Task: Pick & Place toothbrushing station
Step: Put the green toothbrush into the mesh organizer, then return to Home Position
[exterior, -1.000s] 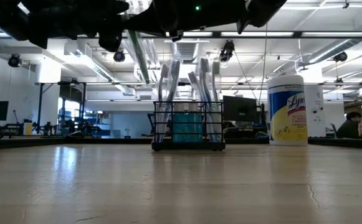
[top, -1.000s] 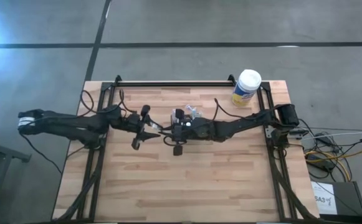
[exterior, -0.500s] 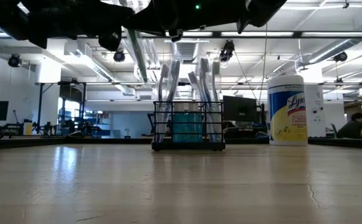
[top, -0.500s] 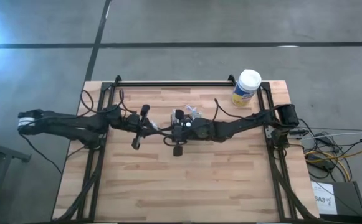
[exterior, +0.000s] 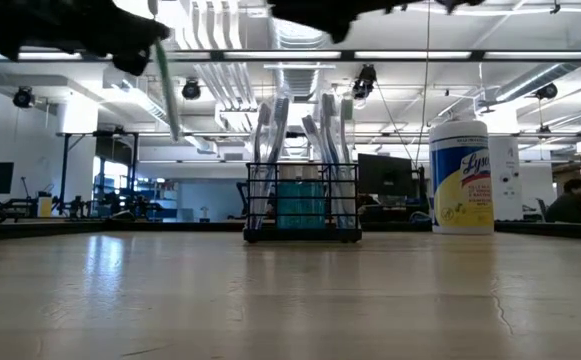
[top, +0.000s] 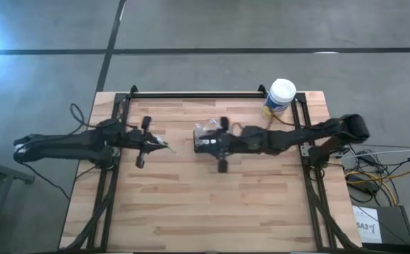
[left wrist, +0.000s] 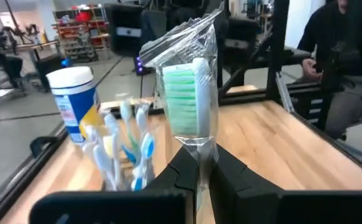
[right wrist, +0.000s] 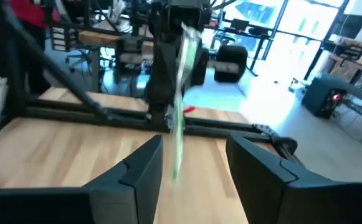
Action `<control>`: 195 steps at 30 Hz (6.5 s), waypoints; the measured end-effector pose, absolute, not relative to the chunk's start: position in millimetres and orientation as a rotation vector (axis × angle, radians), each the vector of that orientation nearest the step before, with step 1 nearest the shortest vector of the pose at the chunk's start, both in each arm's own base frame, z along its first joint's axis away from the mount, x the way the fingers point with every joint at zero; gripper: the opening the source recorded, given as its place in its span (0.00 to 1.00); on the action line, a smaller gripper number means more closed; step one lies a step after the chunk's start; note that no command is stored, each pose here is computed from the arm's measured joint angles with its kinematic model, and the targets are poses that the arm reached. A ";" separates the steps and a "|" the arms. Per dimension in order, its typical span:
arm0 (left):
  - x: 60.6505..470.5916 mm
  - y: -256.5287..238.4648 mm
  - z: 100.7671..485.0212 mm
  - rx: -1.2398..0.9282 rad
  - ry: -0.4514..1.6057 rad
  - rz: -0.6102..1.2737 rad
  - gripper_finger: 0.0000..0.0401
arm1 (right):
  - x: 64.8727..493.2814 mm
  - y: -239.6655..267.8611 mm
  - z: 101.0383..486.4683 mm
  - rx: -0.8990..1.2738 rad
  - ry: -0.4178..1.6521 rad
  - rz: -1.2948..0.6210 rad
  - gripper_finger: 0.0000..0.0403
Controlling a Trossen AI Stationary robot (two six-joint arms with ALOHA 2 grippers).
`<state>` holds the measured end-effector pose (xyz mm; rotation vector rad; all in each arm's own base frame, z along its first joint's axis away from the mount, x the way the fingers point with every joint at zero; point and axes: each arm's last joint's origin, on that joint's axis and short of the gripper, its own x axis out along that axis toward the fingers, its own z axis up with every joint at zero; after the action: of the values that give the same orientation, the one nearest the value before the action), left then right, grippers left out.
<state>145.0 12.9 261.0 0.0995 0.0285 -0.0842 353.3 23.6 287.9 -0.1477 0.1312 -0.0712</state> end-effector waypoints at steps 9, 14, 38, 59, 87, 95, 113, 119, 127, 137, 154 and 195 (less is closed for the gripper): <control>97.0 7.4 244.9 0.071 -0.049 -0.071 0.04 | 245.7 20.1 290.0 -0.046 0.041 -0.056 0.28; 85.8 6.5 244.6 0.084 -0.152 -0.051 0.04 | 192.5 15.9 279.6 -0.031 -0.067 -0.022 0.16; 128.0 13.8 244.8 0.087 -0.156 -0.028 0.04 | 111.0 6.1 199.7 0.018 -0.325 -0.071 0.02; 255.0 52.9 256.9 0.024 0.071 0.151 0.04 | 116.8 5.9 192.9 -0.025 -0.251 -0.103 0.02; 282.9 55.1 182.9 0.061 0.261 0.145 0.05 | 117.1 5.9 192.0 -0.034 -0.240 -0.104 0.02; 280.6 54.0 185.2 0.042 0.263 0.124 0.09 | 117.2 5.9 191.9 -0.035 -0.238 -0.104 0.02; 266.1 50.6 211.7 -0.025 0.200 0.058 0.64 | 117.5 5.9 190.5 -0.038 -0.221 -0.104 0.02; 256.6 49.6 228.6 0.042 0.151 0.062 0.66 | 117.5 5.9 190.5 -0.038 -0.221 -0.104 0.02; 225.0 43.2 266.9 0.132 0.051 0.072 0.67 | 117.6 5.9 190.4 -0.045 -0.220 -0.104 0.02; 155.0 25.8 281.7 0.329 0.193 -0.039 0.46 | 117.3 5.9 191.0 -0.052 -0.226 -0.106 0.02; 117.7 23.7 214.2 0.202 0.032 0.097 0.01 | 112.6 1.4 186.4 -0.020 -0.174 -0.245 0.02; 96.1 20.7 167.9 0.141 -0.020 0.005 0.00 | 95.1 -2.1 174.5 0.032 -0.092 -0.306 0.02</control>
<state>96.1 20.7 167.9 0.1408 -0.0197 0.0045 95.1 -2.1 174.5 0.0321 -0.0921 -0.3057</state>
